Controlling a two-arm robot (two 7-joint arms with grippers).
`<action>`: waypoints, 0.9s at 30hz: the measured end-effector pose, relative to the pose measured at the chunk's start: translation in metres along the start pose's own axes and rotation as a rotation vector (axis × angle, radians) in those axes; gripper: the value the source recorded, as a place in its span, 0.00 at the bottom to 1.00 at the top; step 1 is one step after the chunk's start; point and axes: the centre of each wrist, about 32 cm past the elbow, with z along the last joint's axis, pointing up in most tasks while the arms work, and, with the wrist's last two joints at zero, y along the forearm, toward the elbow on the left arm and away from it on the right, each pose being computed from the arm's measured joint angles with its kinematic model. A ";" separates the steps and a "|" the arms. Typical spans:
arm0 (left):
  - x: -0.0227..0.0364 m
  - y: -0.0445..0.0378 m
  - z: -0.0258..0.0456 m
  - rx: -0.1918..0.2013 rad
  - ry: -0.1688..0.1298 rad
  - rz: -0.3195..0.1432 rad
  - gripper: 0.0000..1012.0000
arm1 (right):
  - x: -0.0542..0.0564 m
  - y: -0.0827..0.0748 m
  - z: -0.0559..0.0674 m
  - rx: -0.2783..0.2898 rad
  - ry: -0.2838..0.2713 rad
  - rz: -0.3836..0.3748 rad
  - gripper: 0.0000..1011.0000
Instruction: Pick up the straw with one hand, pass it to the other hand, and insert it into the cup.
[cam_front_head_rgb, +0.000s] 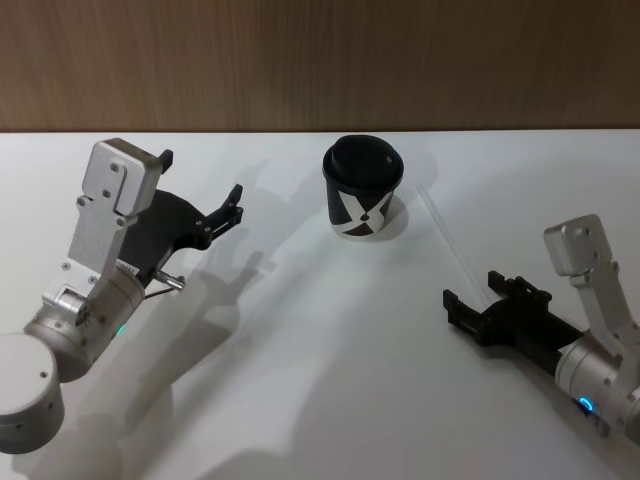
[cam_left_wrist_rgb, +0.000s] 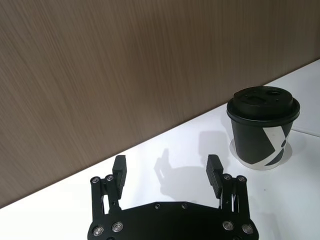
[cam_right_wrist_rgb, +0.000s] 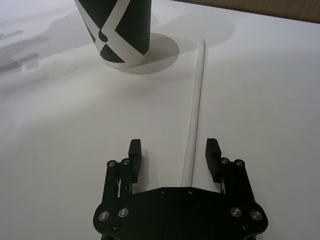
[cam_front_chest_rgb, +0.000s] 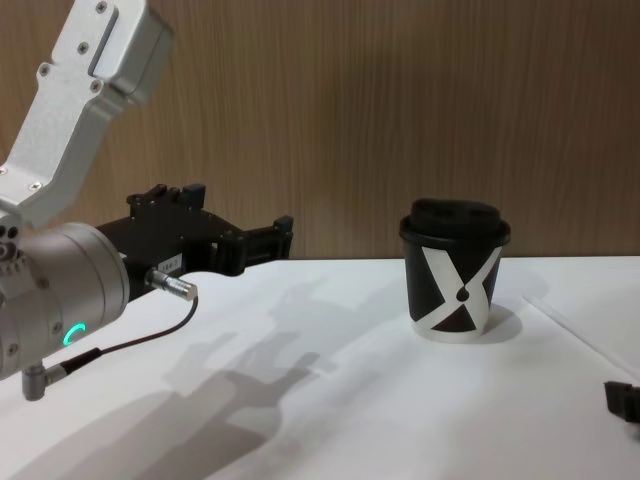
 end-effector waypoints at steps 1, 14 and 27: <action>0.0000 0.0000 0.0000 0.000 0.000 0.000 0.99 | 0.000 0.000 0.000 0.000 0.000 0.000 0.78; 0.0000 0.0000 0.0000 0.000 0.000 0.000 0.99 | 0.000 0.000 -0.001 -0.002 -0.002 0.002 0.34; 0.0000 0.0000 0.0000 0.000 0.000 0.000 0.99 | 0.000 0.000 -0.001 -0.003 -0.003 0.003 0.04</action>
